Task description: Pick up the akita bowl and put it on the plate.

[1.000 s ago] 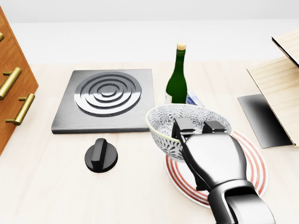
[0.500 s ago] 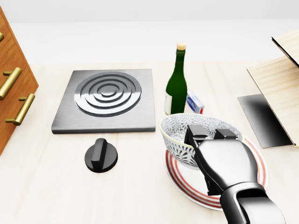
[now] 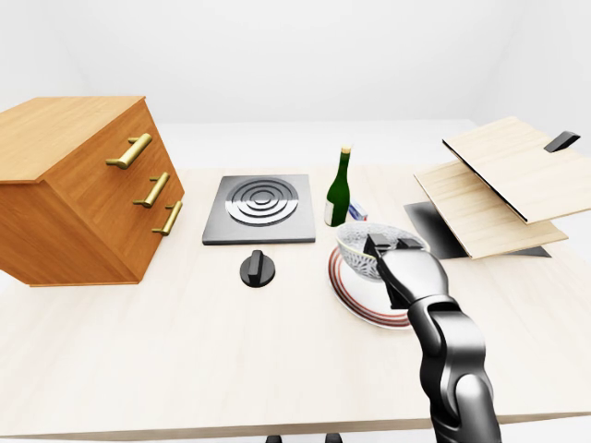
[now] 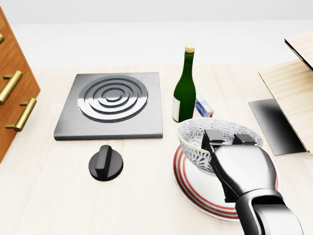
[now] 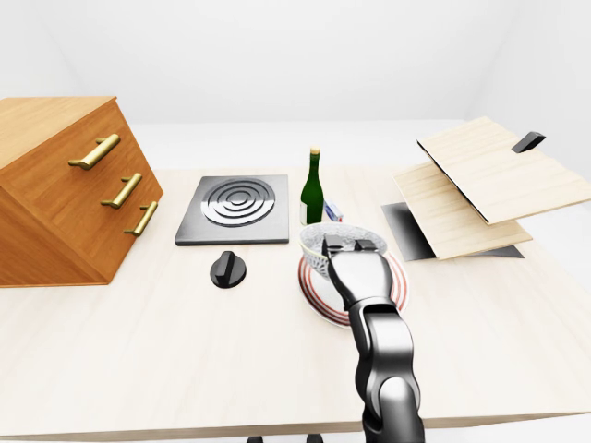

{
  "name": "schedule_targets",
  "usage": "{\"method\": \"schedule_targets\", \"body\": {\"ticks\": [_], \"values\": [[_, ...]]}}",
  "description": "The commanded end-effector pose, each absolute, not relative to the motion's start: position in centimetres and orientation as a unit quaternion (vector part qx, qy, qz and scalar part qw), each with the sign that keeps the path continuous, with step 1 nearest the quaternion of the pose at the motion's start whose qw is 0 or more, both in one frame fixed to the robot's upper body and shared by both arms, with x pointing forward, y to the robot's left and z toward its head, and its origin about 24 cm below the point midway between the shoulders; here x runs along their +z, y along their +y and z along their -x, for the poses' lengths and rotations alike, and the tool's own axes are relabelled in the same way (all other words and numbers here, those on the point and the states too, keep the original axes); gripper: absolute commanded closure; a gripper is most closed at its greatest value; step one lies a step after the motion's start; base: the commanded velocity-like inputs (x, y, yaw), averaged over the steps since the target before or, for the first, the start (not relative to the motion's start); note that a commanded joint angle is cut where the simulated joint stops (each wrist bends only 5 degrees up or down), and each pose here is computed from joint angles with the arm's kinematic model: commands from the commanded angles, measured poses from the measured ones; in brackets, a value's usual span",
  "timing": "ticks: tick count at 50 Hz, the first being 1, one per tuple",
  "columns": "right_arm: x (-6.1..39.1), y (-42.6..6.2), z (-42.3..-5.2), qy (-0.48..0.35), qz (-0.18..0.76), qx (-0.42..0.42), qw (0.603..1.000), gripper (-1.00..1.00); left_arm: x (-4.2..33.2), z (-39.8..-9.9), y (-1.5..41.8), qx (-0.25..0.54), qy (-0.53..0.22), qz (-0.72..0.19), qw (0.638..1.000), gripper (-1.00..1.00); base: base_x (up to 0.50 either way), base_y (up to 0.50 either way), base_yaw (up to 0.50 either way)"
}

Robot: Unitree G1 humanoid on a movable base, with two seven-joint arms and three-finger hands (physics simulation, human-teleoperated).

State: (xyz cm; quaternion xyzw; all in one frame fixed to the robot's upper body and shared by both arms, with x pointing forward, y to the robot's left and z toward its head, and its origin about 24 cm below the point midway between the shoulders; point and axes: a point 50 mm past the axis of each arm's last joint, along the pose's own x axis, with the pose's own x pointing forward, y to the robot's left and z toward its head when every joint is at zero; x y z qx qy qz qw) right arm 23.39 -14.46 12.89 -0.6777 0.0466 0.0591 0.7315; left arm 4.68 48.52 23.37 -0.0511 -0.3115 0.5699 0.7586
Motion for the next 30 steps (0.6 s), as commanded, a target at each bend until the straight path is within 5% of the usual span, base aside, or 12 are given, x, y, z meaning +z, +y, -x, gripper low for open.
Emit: {"method": "schedule_targets", "body": {"ticks": [1,30], "values": [[13.0,-14.7,-23.6,0.036,0.682,0.040,0.729,1.00,23.4,-4.7,48.6,0.572,-0.312,0.053,0.757,-1.00,0.00,0.00,0.00],[10.4,-15.3,-24.4,0.010,0.696,-0.009,0.718,1.00,23.3,-4.7,48.6,0.573,-0.311,0.055,0.757,-1.00,0.00,0.00,0.00]]}}
